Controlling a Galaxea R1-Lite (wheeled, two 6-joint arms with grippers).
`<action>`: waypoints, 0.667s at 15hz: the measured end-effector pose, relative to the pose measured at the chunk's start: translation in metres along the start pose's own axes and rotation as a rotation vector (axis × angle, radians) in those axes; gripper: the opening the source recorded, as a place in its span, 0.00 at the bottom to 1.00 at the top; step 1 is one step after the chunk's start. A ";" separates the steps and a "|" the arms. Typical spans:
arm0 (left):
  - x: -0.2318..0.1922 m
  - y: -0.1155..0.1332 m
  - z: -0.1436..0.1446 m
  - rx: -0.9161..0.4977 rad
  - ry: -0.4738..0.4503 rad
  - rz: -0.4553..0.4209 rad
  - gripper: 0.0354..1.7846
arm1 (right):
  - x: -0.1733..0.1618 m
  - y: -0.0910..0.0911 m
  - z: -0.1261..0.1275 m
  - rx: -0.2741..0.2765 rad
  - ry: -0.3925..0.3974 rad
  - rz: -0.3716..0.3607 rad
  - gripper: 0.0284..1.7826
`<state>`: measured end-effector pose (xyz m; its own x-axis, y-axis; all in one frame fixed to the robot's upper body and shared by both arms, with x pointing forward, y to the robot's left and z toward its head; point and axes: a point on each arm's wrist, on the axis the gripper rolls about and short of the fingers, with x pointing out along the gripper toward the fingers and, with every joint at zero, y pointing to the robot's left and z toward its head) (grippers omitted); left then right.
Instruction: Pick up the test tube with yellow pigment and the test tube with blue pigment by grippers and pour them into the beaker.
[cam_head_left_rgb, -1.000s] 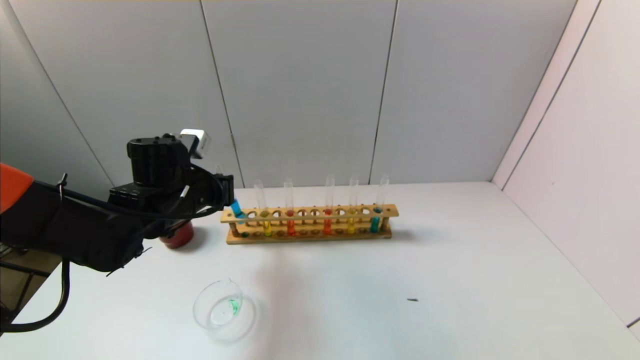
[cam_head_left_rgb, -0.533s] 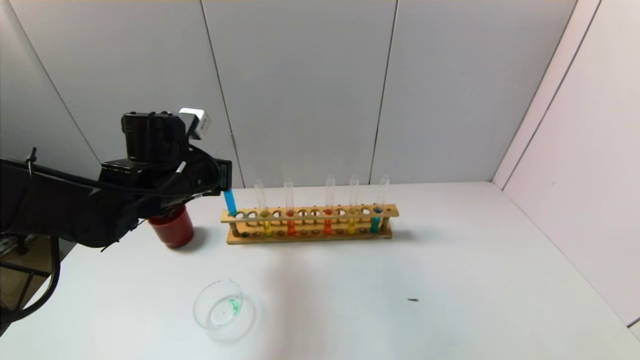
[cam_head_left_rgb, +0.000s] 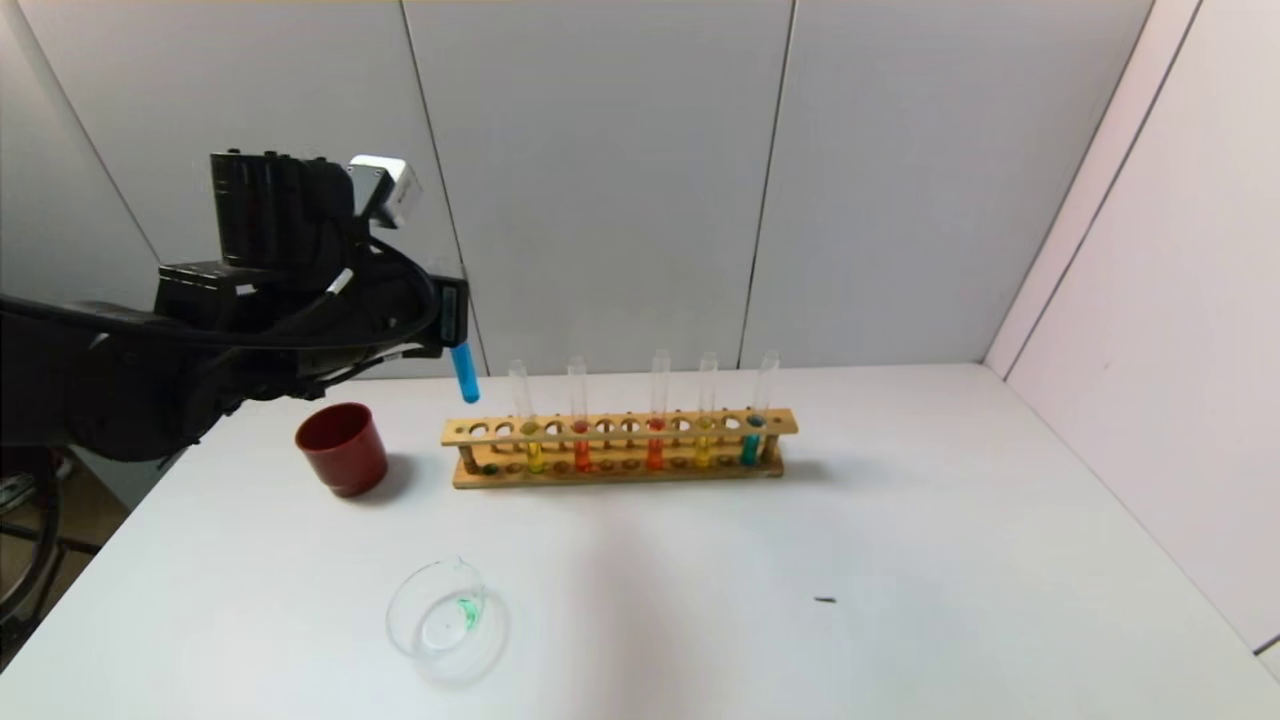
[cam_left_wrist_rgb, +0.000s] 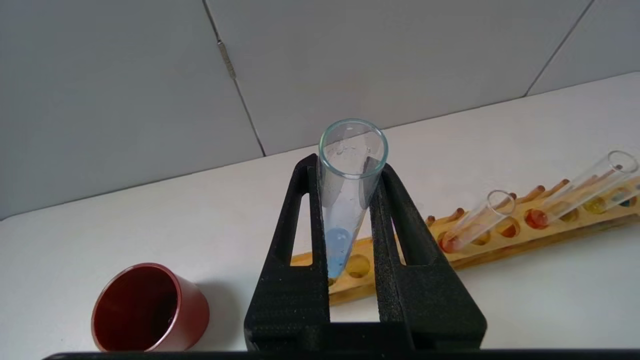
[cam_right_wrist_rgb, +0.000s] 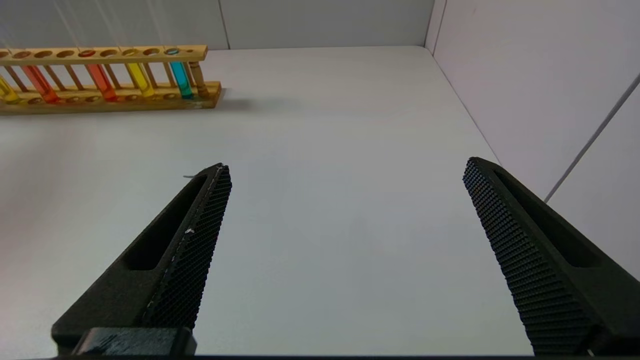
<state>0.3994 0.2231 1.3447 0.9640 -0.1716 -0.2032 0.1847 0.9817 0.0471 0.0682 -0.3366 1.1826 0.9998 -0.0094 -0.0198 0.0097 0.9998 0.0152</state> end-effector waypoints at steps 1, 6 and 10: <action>-0.006 0.000 0.003 0.002 0.004 0.005 0.15 | 0.000 0.000 0.000 0.000 0.000 0.000 0.95; -0.049 0.005 0.004 0.016 0.061 0.007 0.15 | 0.000 0.000 0.000 0.000 0.000 0.000 0.95; -0.094 0.013 -0.005 0.038 0.119 0.016 0.15 | 0.000 0.000 0.000 0.000 0.000 0.000 0.95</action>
<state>0.3102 0.2525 1.3598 0.9377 -0.1427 -0.3169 0.1787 0.9800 0.0876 0.0682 -0.3366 1.1826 0.9998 -0.0094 -0.0198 0.0097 0.9998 0.0152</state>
